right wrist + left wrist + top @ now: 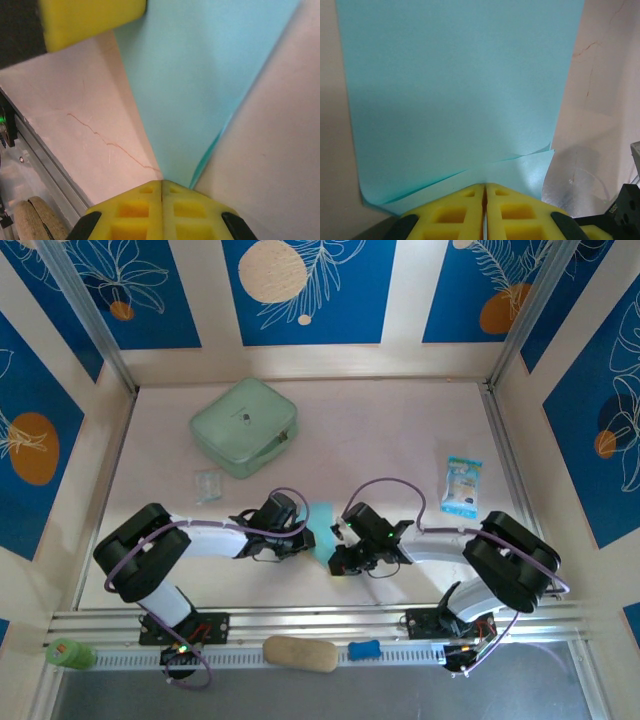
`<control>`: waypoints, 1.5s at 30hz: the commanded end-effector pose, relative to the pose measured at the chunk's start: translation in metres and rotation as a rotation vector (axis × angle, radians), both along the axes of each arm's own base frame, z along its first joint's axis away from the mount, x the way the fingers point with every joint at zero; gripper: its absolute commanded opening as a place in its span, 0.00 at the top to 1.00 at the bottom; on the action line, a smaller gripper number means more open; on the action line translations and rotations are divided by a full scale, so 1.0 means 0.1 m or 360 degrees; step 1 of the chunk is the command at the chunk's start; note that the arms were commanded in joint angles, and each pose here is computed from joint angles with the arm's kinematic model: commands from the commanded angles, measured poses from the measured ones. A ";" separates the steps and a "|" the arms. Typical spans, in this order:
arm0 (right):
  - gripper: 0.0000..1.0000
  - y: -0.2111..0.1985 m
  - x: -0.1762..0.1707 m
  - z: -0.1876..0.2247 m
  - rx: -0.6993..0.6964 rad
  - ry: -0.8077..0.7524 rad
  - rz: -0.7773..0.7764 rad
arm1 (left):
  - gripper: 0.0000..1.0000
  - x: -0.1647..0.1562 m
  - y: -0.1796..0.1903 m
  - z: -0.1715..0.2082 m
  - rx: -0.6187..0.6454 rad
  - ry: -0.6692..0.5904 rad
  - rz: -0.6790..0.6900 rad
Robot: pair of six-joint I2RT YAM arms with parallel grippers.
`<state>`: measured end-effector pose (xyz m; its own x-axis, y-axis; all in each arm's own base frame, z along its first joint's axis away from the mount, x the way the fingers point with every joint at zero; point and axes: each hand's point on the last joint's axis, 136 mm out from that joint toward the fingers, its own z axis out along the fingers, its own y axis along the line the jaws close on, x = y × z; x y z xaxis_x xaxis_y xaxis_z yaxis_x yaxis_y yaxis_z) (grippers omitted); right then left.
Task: Fold a paper plane with a square sheet of paper (pick it up from the middle)
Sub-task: Third fold the triangle at the center of the table.
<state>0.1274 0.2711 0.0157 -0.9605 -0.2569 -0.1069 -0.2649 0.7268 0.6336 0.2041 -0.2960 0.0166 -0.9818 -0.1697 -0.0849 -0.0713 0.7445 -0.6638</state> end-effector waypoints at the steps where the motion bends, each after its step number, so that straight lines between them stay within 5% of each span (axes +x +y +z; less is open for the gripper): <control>1: 0.96 -0.01 -0.01 0.12 0.0008 -0.0009 -0.0001 | 0.91 -0.09 0.18 -0.24 0.0157 0.0065 0.0022; 7: 0.95 0.20 0.12 0.38 0.0099 -0.0096 0.0080 | 0.91 -0.08 0.17 -0.23 0.0154 0.0061 0.0023; 14: 0.94 0.39 0.25 0.15 0.0055 -0.0051 0.0099 | 0.91 -0.08 0.17 -0.24 0.0154 0.0062 0.0019; 31: 0.94 -0.19 -0.19 -0.17 -0.0027 0.0115 -0.0081 | 0.91 -0.09 0.20 -0.28 0.0167 0.0075 0.0031; 45: 0.93 0.08 0.15 0.44 0.0158 -0.0070 -0.0002 | 0.91 -0.07 0.21 -0.25 0.0167 0.0055 0.0040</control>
